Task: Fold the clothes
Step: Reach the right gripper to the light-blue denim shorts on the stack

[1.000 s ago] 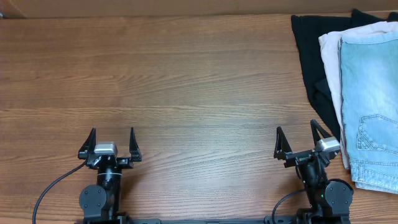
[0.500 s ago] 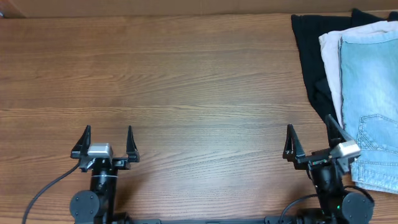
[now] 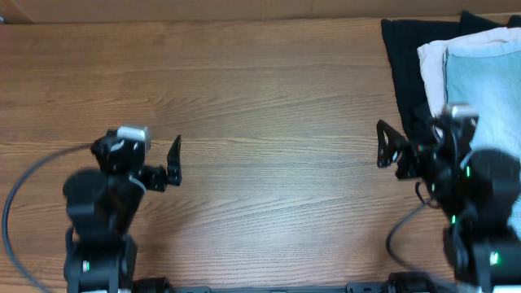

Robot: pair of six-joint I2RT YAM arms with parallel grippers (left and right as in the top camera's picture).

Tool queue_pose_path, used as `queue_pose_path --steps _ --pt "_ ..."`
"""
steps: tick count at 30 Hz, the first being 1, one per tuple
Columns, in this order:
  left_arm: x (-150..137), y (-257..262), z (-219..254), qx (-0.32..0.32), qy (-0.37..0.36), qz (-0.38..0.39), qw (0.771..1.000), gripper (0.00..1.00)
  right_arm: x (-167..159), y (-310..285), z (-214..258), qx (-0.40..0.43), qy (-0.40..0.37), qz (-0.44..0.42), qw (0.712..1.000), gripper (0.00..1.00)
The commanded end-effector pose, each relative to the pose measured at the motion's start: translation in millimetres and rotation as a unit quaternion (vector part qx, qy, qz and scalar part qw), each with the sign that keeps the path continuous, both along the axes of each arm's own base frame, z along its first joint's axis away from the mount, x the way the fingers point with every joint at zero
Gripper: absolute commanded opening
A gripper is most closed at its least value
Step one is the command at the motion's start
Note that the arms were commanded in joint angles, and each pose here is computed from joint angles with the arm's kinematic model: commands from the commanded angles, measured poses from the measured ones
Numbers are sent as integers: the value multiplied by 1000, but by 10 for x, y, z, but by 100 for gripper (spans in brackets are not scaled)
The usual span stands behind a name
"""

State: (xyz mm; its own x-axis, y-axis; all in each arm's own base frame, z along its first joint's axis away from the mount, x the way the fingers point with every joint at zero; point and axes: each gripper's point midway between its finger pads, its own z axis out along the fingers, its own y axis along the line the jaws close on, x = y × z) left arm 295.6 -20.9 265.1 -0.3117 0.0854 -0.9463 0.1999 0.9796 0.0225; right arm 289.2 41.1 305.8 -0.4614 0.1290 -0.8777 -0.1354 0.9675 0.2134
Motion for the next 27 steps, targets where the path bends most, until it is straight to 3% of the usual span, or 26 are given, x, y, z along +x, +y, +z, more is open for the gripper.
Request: queue_pose_path --steps 1,5,9,11,13,16,22,27 --pt "264 -29 -261 10 57 -24 998 100 312 5 -43 -4 56 -2 998 100" --pt "389 -214 -706 -34 133 -74 988 100 673 42 -526 -1 134 3 991 100" --pt "422 -383 -853 -65 156 -121 978 100 765 40 -1050 -6 218 4 976 100" --pt "401 -514 -838 -87 155 -159 971 100 778 -189 -1365 -27 269 -52 961 100" --pt "394 -544 -843 -92 157 -168 969 100 761 -580 -1551 -17 302 -172 937 100" --pt "398 -543 -840 -92 155 -168 969 100 600 -1257 -1769 6 330 -351 876 95" --pt "400 -543 -837 -92 155 -168 969 100 378 -1981 -1917 -16 341 -455 822 87" --pt "459 -538 -761 -86 133 -169 973 100 294 -2246 -1996 -19 338 -490 804 85"
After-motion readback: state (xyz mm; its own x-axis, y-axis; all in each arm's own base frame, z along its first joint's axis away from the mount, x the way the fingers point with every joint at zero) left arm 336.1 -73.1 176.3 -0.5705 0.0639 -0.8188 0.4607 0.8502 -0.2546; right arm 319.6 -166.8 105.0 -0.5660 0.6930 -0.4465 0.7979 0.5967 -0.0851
